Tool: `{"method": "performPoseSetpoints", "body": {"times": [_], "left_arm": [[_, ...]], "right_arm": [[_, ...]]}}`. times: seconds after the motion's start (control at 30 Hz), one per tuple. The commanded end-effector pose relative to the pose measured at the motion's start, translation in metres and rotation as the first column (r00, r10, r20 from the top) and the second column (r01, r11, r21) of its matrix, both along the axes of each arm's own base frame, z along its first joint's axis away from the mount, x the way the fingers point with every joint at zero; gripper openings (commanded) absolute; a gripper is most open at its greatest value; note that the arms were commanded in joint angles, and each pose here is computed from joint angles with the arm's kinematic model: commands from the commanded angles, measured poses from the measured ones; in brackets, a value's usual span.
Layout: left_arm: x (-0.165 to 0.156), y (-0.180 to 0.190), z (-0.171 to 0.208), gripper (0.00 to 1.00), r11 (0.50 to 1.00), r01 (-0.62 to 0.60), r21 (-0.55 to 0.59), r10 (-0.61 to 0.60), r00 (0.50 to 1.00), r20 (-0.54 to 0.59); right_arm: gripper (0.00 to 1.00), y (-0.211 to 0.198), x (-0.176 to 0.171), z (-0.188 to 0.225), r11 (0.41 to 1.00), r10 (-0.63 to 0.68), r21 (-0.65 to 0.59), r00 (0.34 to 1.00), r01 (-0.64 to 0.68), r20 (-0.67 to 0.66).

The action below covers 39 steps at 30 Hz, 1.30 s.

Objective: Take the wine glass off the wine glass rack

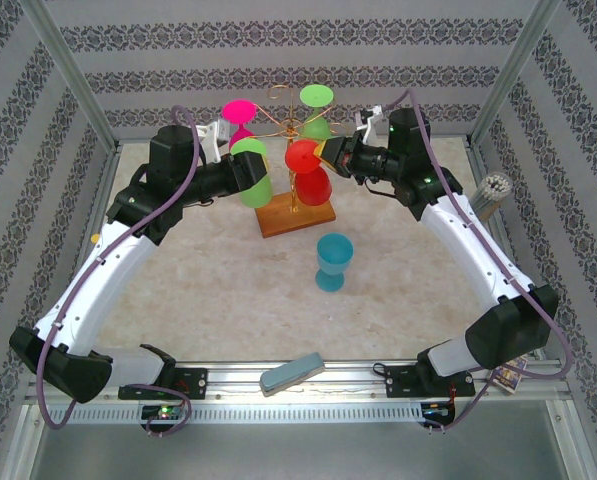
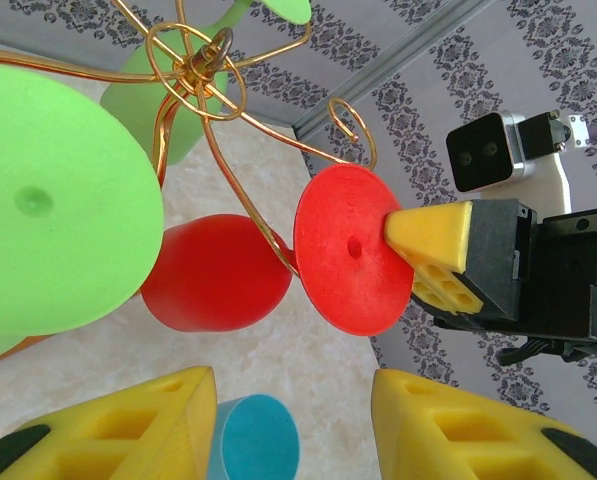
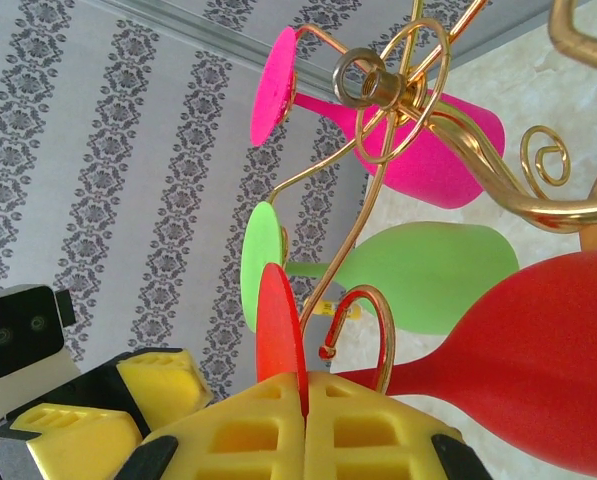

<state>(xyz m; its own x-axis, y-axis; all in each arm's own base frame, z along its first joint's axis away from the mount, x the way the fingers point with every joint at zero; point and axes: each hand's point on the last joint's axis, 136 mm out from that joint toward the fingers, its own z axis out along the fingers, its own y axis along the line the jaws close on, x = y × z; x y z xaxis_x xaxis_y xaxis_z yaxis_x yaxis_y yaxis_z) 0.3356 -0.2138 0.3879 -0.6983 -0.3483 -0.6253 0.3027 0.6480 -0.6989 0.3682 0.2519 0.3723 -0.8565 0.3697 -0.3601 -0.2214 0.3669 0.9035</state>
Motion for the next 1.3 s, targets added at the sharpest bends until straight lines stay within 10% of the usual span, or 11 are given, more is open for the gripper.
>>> {"method": "performPoseSetpoints", "body": {"times": [0.0,1.27], "left_arm": [[-0.001,0.006,0.016,0.45,0.999,-0.013,-0.034,0.014,0.999,0.049],[-0.002,0.011,0.018,0.45,0.999,-0.026,-0.03,0.028,0.998,0.062]], "right_arm": [[0.0,0.004,-0.01,0.017,1.0,0.019,0.021,0.998,-0.02,0.056],[0.0,0.027,0.008,0.033,0.998,0.04,0.037,0.996,-0.043,0.082]]}}
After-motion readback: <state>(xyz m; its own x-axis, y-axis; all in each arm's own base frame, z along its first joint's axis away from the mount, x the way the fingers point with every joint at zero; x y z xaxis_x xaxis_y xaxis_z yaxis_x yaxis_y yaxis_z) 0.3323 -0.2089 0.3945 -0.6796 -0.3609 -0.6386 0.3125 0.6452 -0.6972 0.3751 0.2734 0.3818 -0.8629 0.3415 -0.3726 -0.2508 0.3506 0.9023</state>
